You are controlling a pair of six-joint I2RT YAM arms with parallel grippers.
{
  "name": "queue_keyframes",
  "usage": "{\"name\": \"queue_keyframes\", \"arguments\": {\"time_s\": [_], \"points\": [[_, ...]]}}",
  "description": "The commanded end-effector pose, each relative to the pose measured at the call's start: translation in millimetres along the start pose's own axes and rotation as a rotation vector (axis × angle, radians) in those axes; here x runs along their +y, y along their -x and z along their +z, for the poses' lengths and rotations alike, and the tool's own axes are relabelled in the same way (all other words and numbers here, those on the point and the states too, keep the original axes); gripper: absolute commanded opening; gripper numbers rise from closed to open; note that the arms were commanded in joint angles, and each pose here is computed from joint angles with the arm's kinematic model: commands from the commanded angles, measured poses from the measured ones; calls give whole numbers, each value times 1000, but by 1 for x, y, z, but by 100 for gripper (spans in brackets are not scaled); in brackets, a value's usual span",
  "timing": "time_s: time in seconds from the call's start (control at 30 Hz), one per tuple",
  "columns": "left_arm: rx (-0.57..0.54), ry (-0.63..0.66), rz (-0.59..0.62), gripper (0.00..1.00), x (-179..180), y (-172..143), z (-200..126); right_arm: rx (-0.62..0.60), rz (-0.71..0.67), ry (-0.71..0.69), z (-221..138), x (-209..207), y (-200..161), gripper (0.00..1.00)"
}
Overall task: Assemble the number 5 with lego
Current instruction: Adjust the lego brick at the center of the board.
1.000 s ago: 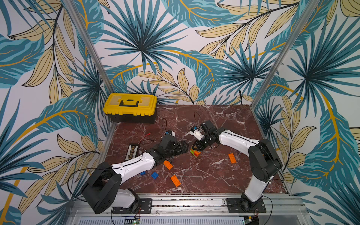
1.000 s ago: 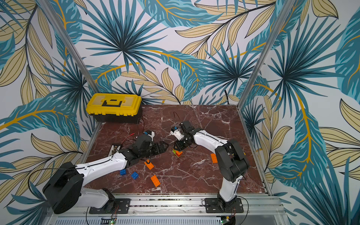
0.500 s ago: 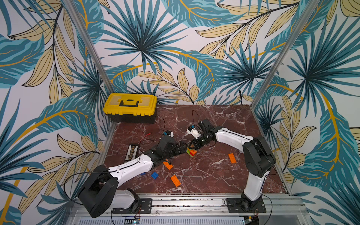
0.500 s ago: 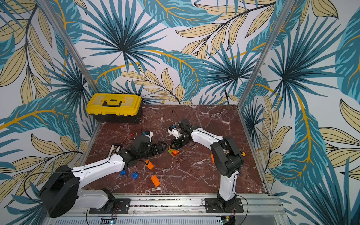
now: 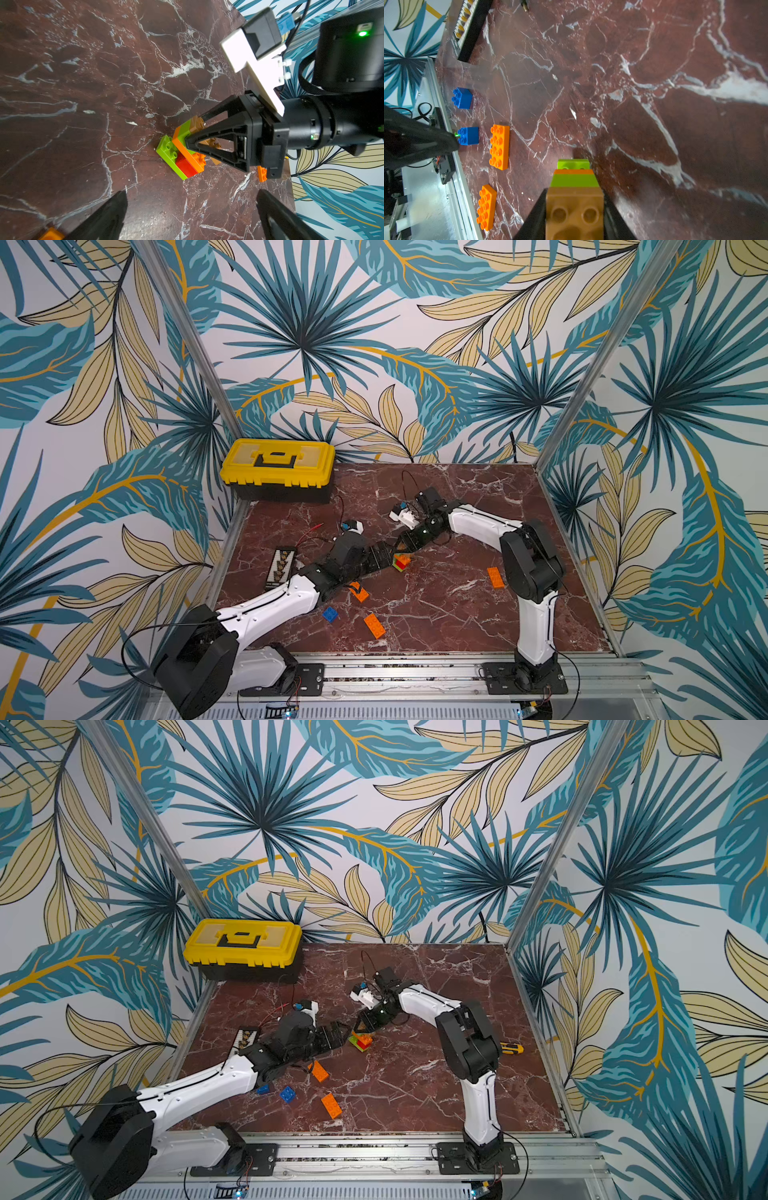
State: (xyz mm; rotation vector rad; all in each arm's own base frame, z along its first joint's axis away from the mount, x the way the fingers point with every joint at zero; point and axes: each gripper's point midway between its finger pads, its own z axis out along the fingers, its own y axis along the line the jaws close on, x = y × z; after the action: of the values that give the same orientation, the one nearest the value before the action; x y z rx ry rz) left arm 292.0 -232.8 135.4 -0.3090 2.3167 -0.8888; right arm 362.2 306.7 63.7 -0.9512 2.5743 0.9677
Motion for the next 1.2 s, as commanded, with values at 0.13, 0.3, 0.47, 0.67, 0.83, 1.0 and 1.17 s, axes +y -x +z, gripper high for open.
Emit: {"name": "queue_keyframes", "arguments": {"time_s": [0.13,0.3,0.47,0.67,0.83,1.0,1.17], "points": [[-37,53,2,100,20,1,-13,105,37,149,17,8,5,41],[-43,67,0,100,25,2,-16,149,36,196,23,8,16,45],[-43,71,2,100,25,4,-17,192,52,223,31,4,24,45],[-48,78,5,100,27,6,-20,175,58,213,33,-1,46,45],[-50,84,0,100,31,5,-23,149,59,200,40,-8,56,46],[-51,93,-1,100,35,4,-26,155,72,207,48,-14,58,46],[-46,101,-8,100,41,-1,-25,111,64,167,41,-16,75,48]]}}
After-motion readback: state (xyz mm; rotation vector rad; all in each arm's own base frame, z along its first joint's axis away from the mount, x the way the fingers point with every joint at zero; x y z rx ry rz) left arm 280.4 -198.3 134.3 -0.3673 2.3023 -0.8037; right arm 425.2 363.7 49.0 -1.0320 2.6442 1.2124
